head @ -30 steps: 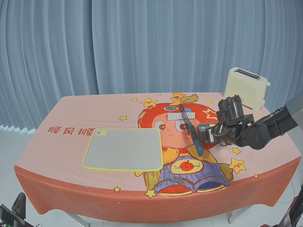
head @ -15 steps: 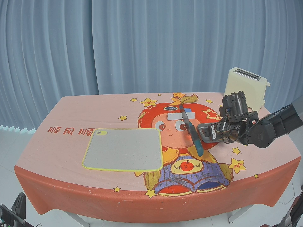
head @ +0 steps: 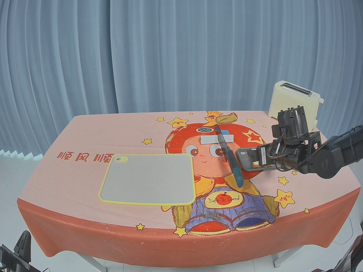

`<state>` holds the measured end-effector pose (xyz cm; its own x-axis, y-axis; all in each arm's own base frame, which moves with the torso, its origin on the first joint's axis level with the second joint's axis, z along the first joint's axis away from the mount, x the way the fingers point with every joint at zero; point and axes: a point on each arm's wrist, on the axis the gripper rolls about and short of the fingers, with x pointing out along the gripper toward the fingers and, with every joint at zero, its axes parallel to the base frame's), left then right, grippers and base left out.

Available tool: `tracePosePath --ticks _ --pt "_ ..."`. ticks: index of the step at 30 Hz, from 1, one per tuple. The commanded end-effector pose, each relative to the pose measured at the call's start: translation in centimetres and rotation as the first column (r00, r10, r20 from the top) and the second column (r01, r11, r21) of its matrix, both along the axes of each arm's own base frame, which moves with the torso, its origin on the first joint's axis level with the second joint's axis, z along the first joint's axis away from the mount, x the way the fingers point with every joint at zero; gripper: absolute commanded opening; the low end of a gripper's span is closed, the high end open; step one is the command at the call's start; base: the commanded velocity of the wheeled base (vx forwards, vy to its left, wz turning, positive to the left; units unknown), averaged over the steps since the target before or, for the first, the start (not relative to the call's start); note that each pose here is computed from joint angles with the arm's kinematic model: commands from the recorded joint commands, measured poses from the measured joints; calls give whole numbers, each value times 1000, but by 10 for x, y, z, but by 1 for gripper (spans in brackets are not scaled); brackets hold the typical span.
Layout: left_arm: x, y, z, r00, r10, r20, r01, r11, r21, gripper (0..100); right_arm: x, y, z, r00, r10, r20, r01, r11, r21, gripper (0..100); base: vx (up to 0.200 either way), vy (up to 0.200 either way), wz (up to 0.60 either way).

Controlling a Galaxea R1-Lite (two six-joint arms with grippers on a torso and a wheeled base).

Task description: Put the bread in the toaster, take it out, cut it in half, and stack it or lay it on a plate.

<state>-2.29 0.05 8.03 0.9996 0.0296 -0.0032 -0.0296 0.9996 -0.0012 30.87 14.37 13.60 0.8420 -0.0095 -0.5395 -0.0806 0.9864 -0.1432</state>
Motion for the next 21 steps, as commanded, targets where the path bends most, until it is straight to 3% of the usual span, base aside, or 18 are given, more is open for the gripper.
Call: tracePosePath --ticks 1,5,16,21 --pt "0 0 -5 1000 1 0 -1 1000 0 0 -10 -2 7 1000 -12 12 12 999 39 100 0 0 0" --pt "0 0 -5 1000 1 0 -1 1000 -2 0 -14 -3 11 999 -29 22 28 997 74 100 0 0 0" --pt "0 0 -5 1000 1 0 -1 1000 -2 0 -17 -30 15 990 -135 37 132 989 61 100 0 0 0" --pt "0 0 -5 1000 1 0 -1 1000 -5 0 -30 -40 15 986 -149 76 142 986 92 100 0 0 0"
